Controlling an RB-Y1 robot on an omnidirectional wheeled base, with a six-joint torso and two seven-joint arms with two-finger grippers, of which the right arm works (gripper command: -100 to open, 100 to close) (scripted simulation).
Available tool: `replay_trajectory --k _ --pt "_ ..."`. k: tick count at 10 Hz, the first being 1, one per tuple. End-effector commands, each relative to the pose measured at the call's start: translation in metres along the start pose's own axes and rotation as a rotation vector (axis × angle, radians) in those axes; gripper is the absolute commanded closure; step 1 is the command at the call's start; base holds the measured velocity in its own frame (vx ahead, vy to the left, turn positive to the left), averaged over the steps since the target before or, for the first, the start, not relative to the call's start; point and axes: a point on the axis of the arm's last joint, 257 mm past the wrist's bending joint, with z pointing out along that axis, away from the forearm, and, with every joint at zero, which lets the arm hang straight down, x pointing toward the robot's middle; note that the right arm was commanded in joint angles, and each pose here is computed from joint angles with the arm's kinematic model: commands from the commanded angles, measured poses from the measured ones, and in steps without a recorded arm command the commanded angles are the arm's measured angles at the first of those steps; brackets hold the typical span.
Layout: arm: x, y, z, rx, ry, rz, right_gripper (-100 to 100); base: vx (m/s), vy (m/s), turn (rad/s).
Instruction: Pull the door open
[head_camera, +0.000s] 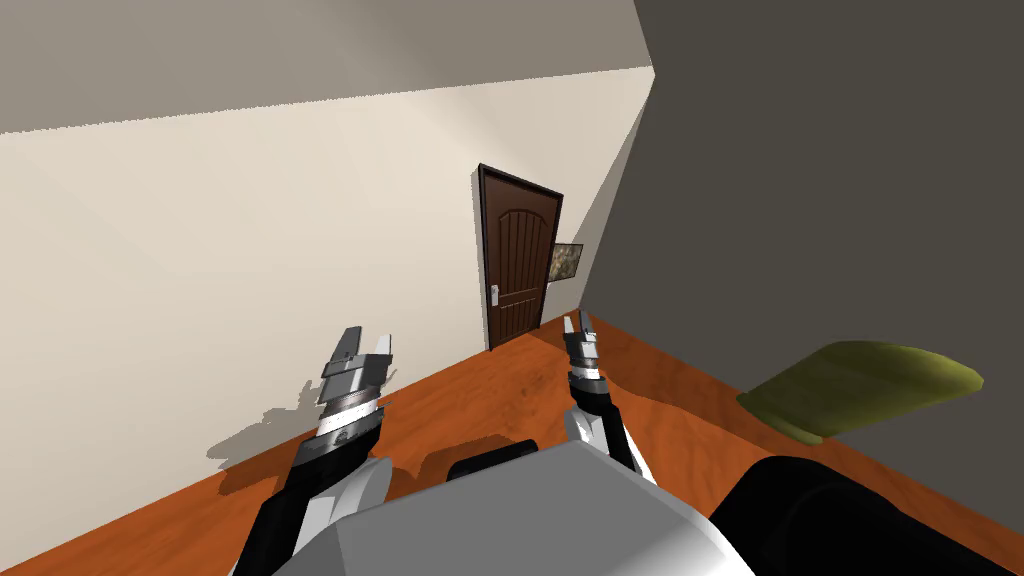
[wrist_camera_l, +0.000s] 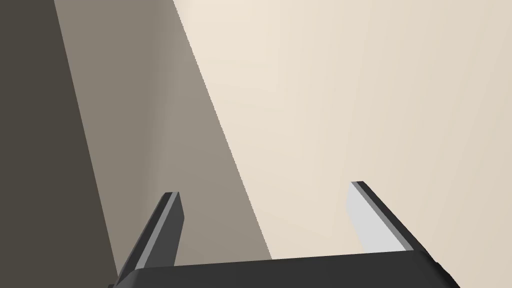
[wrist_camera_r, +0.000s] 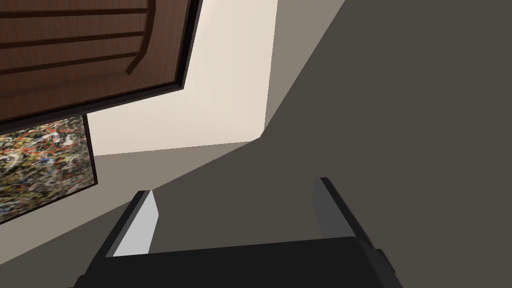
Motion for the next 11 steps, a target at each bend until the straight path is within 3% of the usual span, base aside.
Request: replay_trajectory --k 1,11 --pt "0.002 -0.012 -0.0006 0.018 0.024 -0.060 -100 0.071 -0.001 0.110" --pt "0.000 -0.088 -0.0061 0.124 0.148 -0.427 -100 0.109 -0.013 0.120"
